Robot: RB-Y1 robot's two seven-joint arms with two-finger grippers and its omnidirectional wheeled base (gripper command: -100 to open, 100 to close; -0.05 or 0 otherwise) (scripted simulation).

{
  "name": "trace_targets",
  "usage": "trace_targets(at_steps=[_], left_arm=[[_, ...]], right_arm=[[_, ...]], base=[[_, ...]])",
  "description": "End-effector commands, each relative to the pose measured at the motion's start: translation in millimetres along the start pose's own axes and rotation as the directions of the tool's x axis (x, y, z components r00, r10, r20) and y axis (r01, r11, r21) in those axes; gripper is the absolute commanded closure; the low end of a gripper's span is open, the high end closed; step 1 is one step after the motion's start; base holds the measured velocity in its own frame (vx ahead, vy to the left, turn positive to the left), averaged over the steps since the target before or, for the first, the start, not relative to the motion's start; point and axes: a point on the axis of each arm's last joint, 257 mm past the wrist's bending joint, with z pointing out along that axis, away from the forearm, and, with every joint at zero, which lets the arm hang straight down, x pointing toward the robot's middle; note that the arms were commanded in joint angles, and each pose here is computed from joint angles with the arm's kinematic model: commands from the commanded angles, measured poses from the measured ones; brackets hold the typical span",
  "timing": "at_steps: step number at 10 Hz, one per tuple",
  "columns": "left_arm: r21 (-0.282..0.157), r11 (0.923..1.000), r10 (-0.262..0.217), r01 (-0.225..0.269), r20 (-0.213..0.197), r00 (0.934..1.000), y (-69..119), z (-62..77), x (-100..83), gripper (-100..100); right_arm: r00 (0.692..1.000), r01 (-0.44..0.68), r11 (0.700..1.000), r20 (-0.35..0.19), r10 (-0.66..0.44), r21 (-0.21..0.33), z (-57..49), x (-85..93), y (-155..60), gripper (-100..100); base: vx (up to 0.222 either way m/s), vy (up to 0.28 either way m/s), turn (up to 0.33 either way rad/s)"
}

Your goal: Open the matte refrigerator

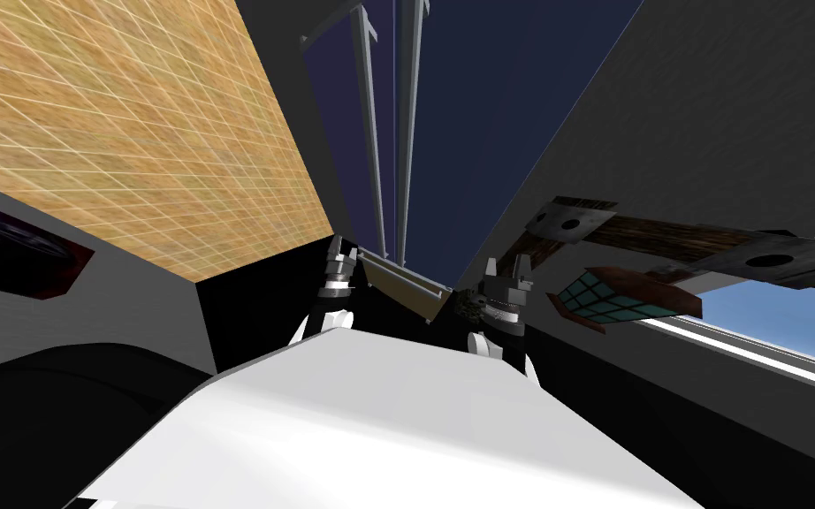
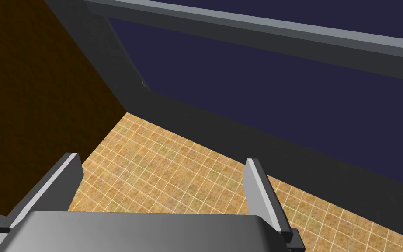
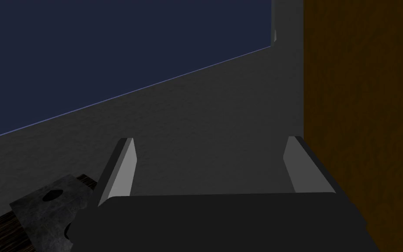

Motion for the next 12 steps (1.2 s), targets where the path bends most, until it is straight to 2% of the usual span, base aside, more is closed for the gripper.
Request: trace_targets(at_steps=[1, 9, 10, 12], left_arm=[[0.0, 1.0, 0.0, 0.0, 0.0, 1.0, 0.0, 0.0, 0.0, 0], [0.0, 1.0, 0.0, 0.0, 0.0, 1.0, -0.2, 0.1, 0.0, 0], [-0.007, 0.9998, 0.017, -0.017, -0.028, 0.9995, 5.3, -1.3, 1.6, -100], [-0.02, 0.9989, 0.041, -0.042, -0.063, 0.9972, 16.8, -4.2, 2.0, -100]], right_arm=[[1.0, 0.0, 1.0, 0.0, 0.0, 0.0, 0.0, 0.0, 0.0, 0], [1.0, 0.0, 1.0, 0.0, 0.0, 0.0, 0.1, 0.0, 0.2, 0], [1.0, 0.0, 1.0, 0.0, 0.0, 0.0, 0.1, 0.0, 0.2, 0], [1.0, 0.0, 1.0, 0.0, 0.0, 0.0, -0.1, 0.0, -0.1, 0]], base=[[0.0, 0.0, 0.0], [0.0, 0.0, 0.0], [0.009, -0.017, 0.001], [0.016, -0.059, 0.003]])
